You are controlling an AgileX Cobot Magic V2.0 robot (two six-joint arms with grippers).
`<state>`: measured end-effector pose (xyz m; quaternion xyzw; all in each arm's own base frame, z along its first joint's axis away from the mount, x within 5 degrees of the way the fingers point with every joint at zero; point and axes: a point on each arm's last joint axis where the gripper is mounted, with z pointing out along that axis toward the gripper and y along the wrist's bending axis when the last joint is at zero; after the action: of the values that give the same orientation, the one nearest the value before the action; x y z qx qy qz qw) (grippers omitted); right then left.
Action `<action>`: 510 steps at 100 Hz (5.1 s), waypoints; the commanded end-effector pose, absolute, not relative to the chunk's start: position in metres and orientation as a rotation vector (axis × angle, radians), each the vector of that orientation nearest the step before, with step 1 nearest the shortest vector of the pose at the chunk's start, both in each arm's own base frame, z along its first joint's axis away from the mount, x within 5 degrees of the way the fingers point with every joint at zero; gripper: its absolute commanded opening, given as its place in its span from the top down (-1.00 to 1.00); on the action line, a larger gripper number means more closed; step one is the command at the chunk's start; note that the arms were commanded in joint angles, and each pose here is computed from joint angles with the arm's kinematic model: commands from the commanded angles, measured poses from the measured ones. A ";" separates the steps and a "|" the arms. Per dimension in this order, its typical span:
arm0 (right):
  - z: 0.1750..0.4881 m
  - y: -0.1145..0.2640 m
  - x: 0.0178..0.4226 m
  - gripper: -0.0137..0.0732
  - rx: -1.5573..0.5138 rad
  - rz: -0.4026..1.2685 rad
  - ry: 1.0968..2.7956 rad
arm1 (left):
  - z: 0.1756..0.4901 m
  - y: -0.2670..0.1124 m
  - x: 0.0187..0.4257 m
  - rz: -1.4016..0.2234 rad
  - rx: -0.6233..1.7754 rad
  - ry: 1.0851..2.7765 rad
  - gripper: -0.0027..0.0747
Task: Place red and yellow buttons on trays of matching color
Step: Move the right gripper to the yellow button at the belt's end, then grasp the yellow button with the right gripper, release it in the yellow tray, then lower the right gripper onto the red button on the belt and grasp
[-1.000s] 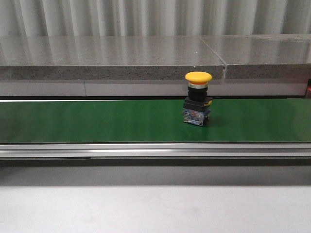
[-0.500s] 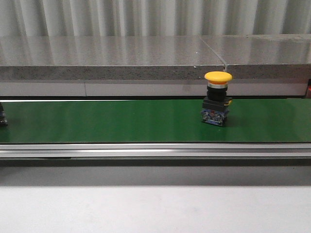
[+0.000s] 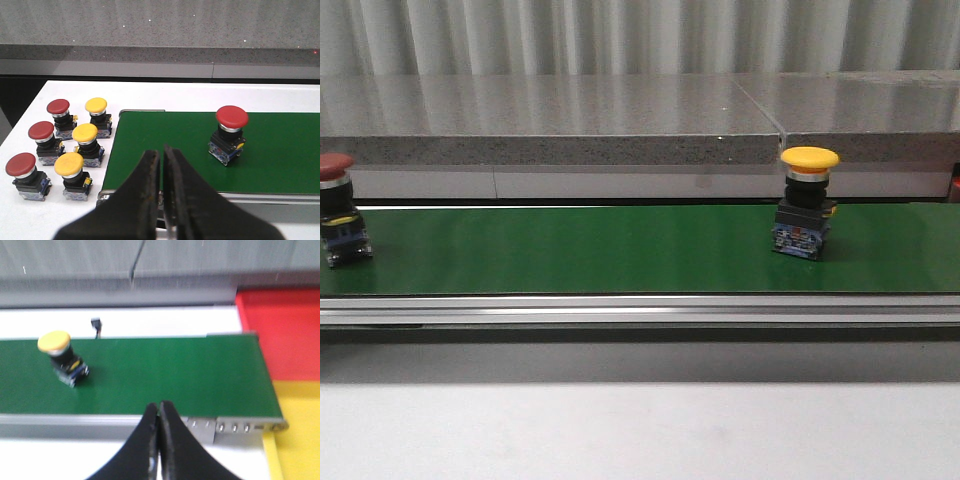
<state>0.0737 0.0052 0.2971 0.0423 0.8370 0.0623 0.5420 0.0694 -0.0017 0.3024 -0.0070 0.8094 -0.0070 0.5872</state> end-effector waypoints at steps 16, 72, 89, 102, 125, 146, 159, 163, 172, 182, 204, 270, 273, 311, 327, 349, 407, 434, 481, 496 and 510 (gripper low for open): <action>0.348 0.007 0.115 0.84 0.109 0.165 2.093 | 0.318 -0.002 0.071 -0.025 -0.025 1.784 0.98; 0.345 0.010 0.145 -0.79 0.133 0.202 2.159 | 0.318 -0.002 0.071 -0.025 -0.025 1.784 0.98; 0.343 0.011 0.165 -0.78 0.066 0.174 2.230 | 0.318 -0.002 0.071 -0.025 -0.025 1.784 0.98; 0.341 0.014 0.194 -0.78 0.013 0.194 2.325 | 0.318 -0.002 0.071 -0.025 -0.025 1.784 0.98; 0.328 0.020 0.244 -0.78 -0.041 0.250 2.425 | 0.318 -0.002 0.071 -0.025 -0.025 1.784 0.98; 0.309 0.020 0.282 -0.78 -0.040 0.243 2.482 | 0.318 -0.002 0.071 -0.025 -0.025 1.784 0.98; 0.295 0.019 0.302 -0.78 -0.032 0.227 2.492 | 0.318 -0.002 0.071 -0.025 -0.025 1.784 0.98; 0.290 0.019 0.307 -0.77 -0.032 0.222 2.502 | 0.318 -0.002 0.071 -0.025 -0.025 1.784 0.98; 0.281 0.018 0.314 -0.63 -0.034 0.216 2.531 | 0.318 -0.002 0.071 -0.025 -0.025 1.784 0.98; 0.276 0.019 0.316 -0.13 -0.033 0.217 2.558 | 0.318 -0.002 0.071 -0.025 -0.025 1.784 0.98; 0.284 0.010 0.311 0.55 -0.016 0.224 2.610 | 0.318 -0.002 0.071 -0.025 -0.025 1.784 0.98; 0.315 -0.145 0.253 0.55 0.723 -0.016 2.339 | 0.317 -0.002 0.071 -0.025 -0.024 1.789 0.98; 0.314 -0.149 0.251 0.55 0.749 -0.024 2.322 | 0.317 -0.002 0.071 -0.025 -0.024 1.789 0.98; 0.268 -0.169 0.260 0.55 0.864 -0.034 2.336 | 0.317 -0.002 0.071 -0.025 -0.024 1.790 0.98; 0.247 -0.175 0.268 0.55 0.890 -0.021 2.381 | 0.317 -0.002 0.071 -0.025 -0.024 1.790 0.98; 0.223 -0.181 0.275 0.55 0.917 -0.006 2.443 | 0.317 -0.002 0.071 -0.025 -0.024 1.790 0.98; 0.219 -0.181 0.275 -0.83 0.916 -0.003 2.473 | 0.317 -0.002 0.071 -0.025 -0.024 1.790 0.98; 0.269 -0.167 0.263 -0.82 0.843 -0.042 2.330 | 0.317 -0.002 0.071 -0.025 -0.024 1.790 0.98; 0.307 -0.044 0.272 -0.82 0.113 0.072 2.456 | 0.317 -0.002 0.071 -0.025 -0.024 1.790 0.98; 0.303 -0.002 0.271 -0.82 -0.191 0.124 2.521 | 0.317 -0.002 0.071 -0.025 -0.024 1.790 0.98; 0.301 0.028 0.265 -0.82 -0.430 0.159 2.545 | 0.317 -0.002 0.071 -0.025 -0.024 1.790 0.98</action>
<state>0.2706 0.0135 0.2833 -0.1089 0.9607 0.0576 0.2487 0.0693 -0.0017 0.3026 -0.0062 0.8086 -0.0062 0.5883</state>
